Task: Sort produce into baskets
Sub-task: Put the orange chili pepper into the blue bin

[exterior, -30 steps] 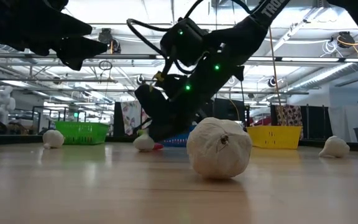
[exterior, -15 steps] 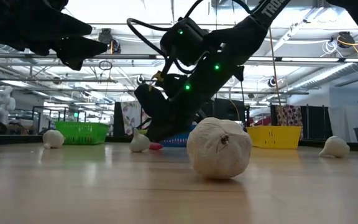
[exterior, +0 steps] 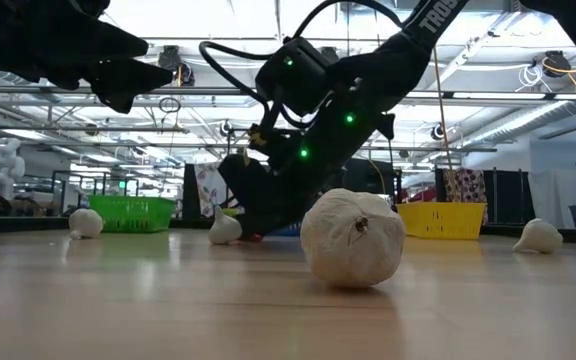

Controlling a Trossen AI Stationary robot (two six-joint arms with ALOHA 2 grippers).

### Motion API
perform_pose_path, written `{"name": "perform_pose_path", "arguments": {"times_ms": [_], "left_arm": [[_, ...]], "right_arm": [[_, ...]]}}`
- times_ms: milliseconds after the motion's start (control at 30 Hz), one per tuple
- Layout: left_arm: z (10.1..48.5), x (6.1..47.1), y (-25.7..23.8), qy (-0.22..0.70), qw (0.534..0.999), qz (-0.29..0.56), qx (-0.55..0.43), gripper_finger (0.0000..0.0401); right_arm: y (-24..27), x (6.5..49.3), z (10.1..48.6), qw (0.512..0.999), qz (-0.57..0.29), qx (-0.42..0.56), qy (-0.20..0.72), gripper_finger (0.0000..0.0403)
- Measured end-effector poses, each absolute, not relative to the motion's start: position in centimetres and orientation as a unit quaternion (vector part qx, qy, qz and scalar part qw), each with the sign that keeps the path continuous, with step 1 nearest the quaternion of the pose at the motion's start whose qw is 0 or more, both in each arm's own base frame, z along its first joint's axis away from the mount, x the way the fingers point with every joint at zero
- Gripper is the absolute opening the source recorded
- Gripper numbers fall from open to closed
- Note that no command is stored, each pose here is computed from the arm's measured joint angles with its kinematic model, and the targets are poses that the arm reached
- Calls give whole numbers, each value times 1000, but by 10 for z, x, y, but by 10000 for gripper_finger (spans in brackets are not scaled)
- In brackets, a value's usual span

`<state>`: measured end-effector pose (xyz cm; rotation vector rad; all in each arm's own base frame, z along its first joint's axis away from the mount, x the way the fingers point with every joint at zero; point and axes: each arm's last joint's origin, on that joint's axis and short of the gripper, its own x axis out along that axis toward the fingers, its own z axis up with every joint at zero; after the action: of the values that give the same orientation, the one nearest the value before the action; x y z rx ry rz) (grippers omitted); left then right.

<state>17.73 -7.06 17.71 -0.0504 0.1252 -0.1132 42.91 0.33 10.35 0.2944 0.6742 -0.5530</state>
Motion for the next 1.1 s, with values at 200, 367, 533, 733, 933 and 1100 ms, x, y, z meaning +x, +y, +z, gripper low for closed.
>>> {"name": "perform_pose_path", "arguments": {"times_ms": [200,367,533,733,933,1100], "left_arm": [[176,177,-71,68,996,-56,-23,248],[175,177,-71,71,996,-56,-22,248],[175,177,-71,71,996,-56,-22,248],[175,177,-71,72,996,-56,-22,248],[175,177,-70,72,996,-55,-22,248],[175,177,-70,71,996,-54,-22,248]], "right_arm": [[3,428,103,895,-262,133,335,64],[4,430,104,901,-237,141,334,20],[2,428,121,907,-230,130,328,3],[-13,422,158,915,-238,122,302,3],[-52,411,187,908,-283,142,275,2],[-84,404,184,887,-324,173,280,2]]}}
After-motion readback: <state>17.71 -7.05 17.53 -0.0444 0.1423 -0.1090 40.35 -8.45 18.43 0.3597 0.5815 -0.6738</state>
